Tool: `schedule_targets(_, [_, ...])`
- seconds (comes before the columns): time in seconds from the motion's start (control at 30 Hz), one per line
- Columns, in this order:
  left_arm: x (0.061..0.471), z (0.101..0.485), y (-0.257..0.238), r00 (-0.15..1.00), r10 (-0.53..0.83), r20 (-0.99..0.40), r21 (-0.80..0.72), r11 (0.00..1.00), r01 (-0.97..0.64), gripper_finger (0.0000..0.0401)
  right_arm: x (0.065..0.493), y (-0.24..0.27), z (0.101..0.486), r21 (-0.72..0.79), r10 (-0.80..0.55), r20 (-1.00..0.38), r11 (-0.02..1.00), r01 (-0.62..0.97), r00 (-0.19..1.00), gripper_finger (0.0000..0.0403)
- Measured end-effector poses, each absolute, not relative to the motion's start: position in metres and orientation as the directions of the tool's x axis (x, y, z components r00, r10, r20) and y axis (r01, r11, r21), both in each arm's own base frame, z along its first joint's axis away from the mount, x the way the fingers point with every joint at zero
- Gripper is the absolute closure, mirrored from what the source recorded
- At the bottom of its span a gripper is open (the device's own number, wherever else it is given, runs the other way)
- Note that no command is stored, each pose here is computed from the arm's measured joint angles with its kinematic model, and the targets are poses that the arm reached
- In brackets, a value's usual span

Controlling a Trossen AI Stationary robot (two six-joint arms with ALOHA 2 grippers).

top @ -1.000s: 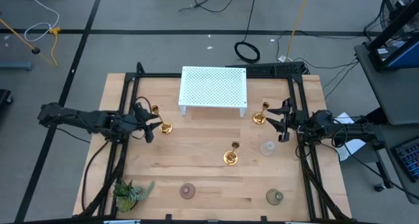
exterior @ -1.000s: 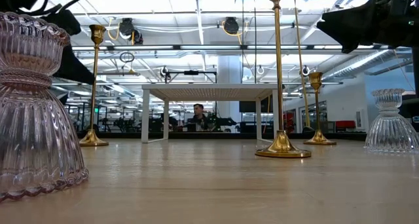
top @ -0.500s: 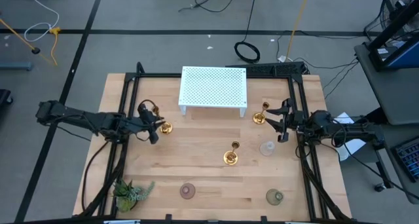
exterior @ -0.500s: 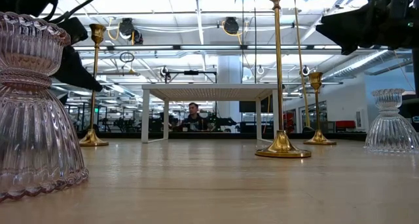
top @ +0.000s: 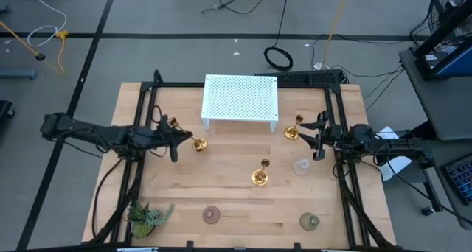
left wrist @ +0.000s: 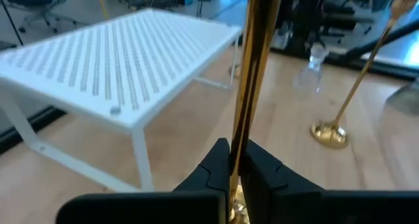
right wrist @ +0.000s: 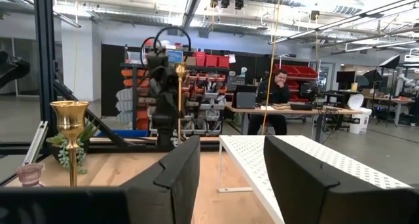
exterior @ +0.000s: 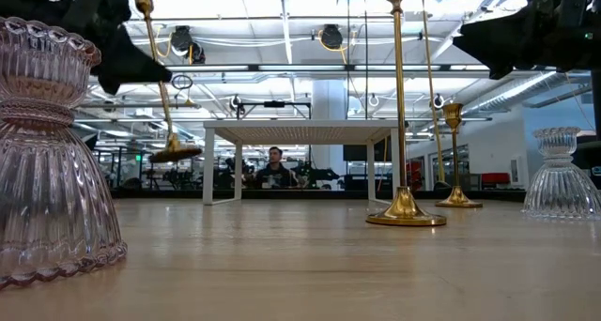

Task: Pick & Place candle stick holders
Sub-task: Put the middle left golden candle holder on the shelf

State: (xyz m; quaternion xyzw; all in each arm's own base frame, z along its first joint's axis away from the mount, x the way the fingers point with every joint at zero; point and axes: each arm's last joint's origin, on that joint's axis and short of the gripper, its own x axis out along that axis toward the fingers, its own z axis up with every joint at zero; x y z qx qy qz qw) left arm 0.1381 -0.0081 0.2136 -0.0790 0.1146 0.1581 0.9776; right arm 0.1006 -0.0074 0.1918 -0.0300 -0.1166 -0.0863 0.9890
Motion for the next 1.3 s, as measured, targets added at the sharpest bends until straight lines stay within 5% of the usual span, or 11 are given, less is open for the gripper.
schedule_targets(0.6, [0.206,0.299,-0.002,0.921,0.320,-0.220,-0.003,0.944,-0.329,0.0384,0.101,-0.007,0.192,-0.039,-0.164,0.236,0.983,0.178,0.958,0.0242])
schedule_targets(0.9, [0.243,0.344,0.045,0.860,0.458,-0.227,0.072,0.888,-0.454,0.0383,0.101,-0.007,0.192,-0.032,-0.164,0.237,0.984,0.177,0.958,0.0242])
schedule_targets(1.3, [0.264,0.320,0.140,0.718,0.596,-0.361,0.099,0.790,-0.606,0.0385,0.101,-0.007,0.192,-0.032,-0.164,0.237,0.984,0.177,0.958,0.0242])
